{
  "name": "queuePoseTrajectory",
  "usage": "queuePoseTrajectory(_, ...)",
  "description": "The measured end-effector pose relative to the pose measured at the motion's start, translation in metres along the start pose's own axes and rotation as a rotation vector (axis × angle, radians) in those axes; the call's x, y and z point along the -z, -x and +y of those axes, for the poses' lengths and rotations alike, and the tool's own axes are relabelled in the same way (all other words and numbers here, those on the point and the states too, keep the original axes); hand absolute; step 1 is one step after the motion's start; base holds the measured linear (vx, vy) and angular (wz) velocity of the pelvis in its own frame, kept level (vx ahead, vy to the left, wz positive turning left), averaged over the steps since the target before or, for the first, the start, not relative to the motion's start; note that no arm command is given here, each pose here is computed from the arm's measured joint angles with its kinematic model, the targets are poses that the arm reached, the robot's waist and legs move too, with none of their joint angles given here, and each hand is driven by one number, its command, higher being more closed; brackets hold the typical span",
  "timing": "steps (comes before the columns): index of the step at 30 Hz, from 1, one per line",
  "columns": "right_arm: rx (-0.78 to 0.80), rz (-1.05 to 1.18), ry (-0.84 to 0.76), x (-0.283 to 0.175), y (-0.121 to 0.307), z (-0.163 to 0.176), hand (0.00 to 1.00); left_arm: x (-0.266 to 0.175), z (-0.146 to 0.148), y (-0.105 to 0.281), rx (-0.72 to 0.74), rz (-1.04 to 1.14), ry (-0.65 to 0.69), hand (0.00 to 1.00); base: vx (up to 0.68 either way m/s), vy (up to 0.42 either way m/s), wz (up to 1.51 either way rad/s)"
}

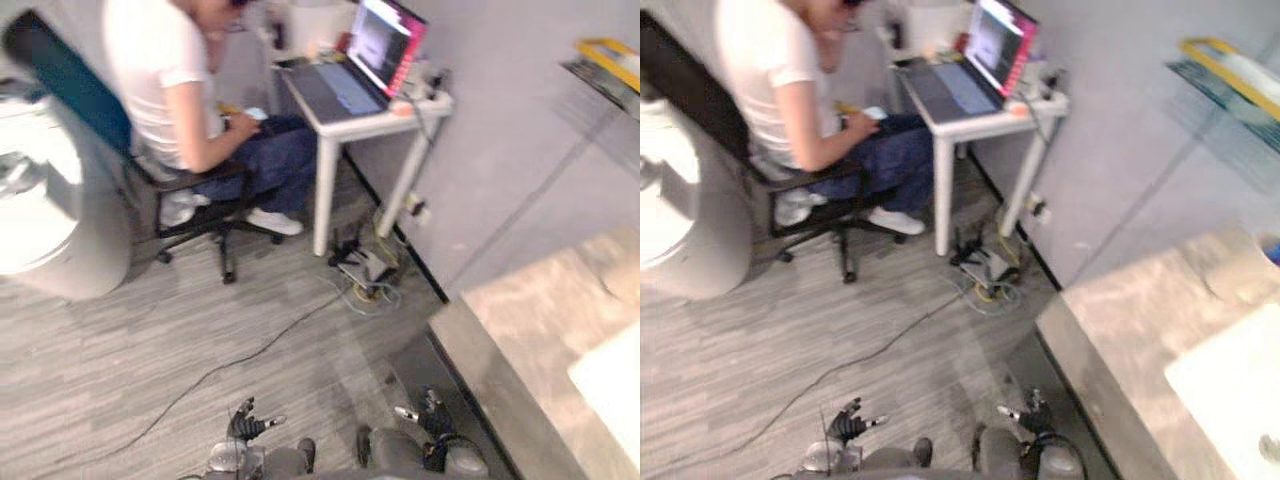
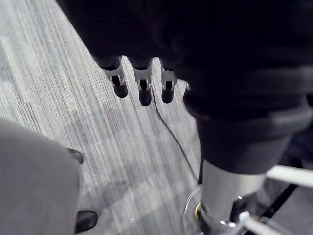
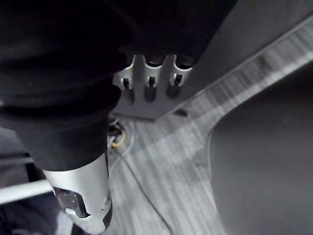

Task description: Organize washtable

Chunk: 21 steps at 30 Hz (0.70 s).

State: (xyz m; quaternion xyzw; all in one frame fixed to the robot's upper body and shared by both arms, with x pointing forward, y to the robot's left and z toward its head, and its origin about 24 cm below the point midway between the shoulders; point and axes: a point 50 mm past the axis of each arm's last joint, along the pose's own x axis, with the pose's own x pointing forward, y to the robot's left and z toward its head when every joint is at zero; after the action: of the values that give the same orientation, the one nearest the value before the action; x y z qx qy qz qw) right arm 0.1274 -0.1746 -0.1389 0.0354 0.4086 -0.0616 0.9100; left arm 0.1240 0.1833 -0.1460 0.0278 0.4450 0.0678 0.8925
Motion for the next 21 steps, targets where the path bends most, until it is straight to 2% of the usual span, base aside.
queuePoseTrajectory(2, 0.001, 0.01, -0.013, 0.005, 0.003, 0.001, 0.0, -0.006, -0.006, -0.002, 0.012, -0.021, 0.012, 0.0, 0.29, -0.234, 2.2)
queuePoseTrajectory(4, 0.005, -0.054, -0.018, -0.015, -0.003, 0.001, 0.0, -0.008, -0.017, -0.001, 0.015, -0.029, 0.071, 0.0, 0.23, -0.174, 1.56)
queuePoseTrajectory(7, -0.023, -0.108, -0.036, -0.029, -0.007, 0.012, 0.0, -0.008, -0.02, -0.001, 0.022, -0.028, 0.073, 0.0, 0.14, -0.114, 1.16)
queuePoseTrajectory(10, -0.027, -0.13, -0.051, -0.032, -0.007, 0.015, 0.0, -0.013, -0.031, -0.002, 0.068, -0.043, 0.029, 0.0, 0.08, -0.032, 1.09)
queuePoseTrajectory(14, -0.029, -0.129, -0.057, -0.031, -0.007, 0.016, 0.0, -0.016, -0.035, -0.002, 0.112, -0.062, -0.104, 0.0, 0.01, 0.067, 1.12)
queuePoseTrajectory(21, -0.04, -0.08, -0.063, -0.021, -0.007, 0.021, 0.0, -0.004, -0.021, 0.0, 0.085, -0.032, -0.139, 0.0, -0.11, 0.038, 0.4)
